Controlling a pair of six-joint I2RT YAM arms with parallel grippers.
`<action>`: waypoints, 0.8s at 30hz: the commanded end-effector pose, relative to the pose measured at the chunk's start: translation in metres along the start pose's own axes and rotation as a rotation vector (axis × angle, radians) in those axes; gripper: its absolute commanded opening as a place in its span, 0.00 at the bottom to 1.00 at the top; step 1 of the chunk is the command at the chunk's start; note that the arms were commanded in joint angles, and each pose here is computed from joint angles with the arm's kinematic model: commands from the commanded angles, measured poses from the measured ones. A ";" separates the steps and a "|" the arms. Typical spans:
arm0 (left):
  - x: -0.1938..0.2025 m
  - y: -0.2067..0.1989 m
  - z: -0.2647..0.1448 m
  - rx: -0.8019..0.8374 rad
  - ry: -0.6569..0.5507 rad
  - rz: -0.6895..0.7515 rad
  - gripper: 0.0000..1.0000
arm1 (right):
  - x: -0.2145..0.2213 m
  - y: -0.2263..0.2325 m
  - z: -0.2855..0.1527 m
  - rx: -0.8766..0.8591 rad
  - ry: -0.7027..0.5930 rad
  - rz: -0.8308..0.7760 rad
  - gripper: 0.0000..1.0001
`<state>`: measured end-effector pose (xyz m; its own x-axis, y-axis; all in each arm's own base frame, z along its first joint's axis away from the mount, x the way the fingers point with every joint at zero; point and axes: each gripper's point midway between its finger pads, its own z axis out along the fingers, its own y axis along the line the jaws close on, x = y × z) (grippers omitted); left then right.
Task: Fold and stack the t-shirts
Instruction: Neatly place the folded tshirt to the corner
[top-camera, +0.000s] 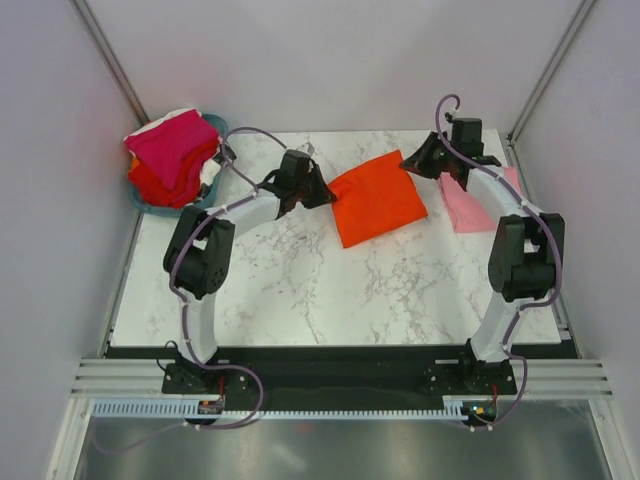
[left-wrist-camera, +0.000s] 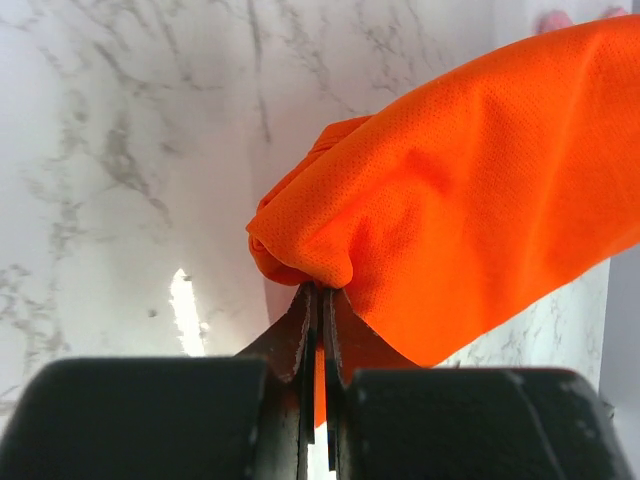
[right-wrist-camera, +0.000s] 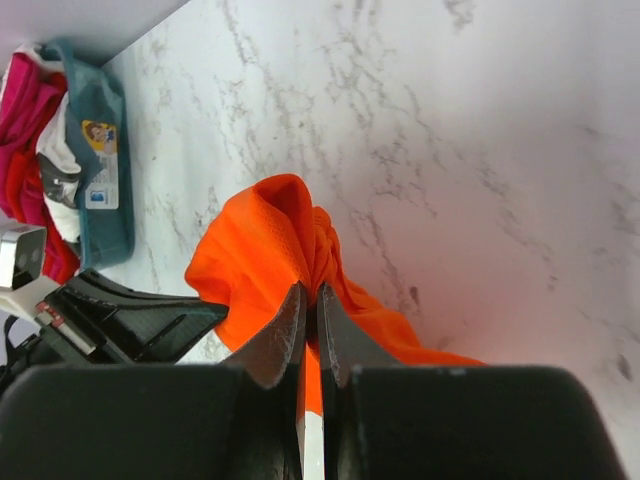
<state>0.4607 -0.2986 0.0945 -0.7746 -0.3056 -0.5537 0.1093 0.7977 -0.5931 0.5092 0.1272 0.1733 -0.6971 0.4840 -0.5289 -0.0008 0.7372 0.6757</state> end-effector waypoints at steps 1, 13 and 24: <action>-0.031 -0.065 -0.021 0.109 -0.115 0.067 0.02 | -0.023 -0.005 -0.035 0.046 -0.080 -0.035 0.00; 0.007 -0.235 -0.014 0.388 -0.135 0.150 0.02 | -0.091 -0.089 -0.142 0.292 -0.294 0.059 0.00; 0.047 -0.348 0.025 0.673 -0.140 0.049 0.02 | -0.144 -0.161 -0.232 0.459 -0.481 0.158 0.00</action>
<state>0.4043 -0.5805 0.2314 -0.6775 -0.2908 -0.6756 0.5273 0.4483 -0.7218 0.4451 -0.1544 0.2214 -0.3310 0.7161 -0.6145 0.4712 0.6896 0.5498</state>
